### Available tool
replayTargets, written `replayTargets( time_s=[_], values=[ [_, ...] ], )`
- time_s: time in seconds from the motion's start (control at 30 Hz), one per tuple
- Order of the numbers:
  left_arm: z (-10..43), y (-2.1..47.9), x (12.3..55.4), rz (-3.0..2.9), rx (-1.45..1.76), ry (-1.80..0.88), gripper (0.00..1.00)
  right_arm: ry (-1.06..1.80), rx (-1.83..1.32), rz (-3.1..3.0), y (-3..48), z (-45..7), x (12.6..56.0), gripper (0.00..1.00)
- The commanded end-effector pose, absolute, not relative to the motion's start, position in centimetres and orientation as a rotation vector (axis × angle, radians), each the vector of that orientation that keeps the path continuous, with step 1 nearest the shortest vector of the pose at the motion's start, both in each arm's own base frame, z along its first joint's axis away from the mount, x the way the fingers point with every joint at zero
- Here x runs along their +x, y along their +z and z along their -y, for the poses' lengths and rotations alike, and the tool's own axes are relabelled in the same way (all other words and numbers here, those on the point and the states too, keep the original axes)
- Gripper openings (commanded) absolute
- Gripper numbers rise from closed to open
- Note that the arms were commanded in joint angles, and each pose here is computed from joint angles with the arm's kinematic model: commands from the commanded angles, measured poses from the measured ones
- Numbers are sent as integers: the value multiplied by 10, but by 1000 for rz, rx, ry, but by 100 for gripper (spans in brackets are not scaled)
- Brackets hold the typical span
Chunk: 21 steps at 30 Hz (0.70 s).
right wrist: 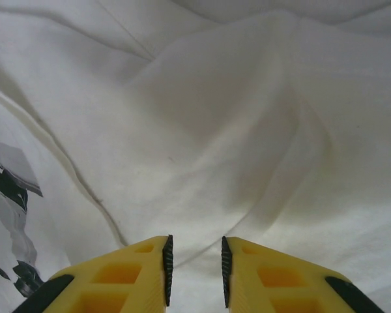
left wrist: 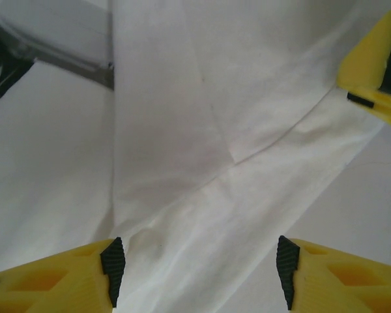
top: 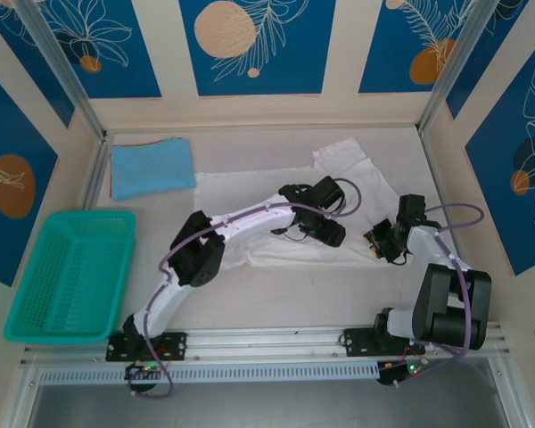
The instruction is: Fold and stack the t-shirts
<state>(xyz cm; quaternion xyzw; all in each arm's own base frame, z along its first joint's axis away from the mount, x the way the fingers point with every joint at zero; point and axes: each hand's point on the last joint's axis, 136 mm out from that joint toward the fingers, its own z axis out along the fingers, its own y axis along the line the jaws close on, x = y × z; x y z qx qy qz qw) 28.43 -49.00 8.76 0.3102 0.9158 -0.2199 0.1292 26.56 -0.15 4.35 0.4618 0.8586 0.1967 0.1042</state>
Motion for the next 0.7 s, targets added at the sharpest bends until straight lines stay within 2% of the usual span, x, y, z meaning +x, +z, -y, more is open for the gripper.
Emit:
replayTargets(
  time_s=[0.0, 0.17, 0.4, 0.67],
  values=[
    [500, 82, 280, -2641, 1023, -623, 68, 650, 1401, -2518, 44, -1, 269, 29],
    [507, 69, 272, -2569, 1182, -556, 66, 651, 1421, -2502, 42, 3, 266, 29],
    [514, 63, 270, -2422, 1357, -423, 56, 663, 1454, -2458, 41, 9, 261, 29],
    [520, 54, 287, -2337, 1390, -241, 55, 673, 1461, -2454, 39, 10, 259, 29]
  ],
)
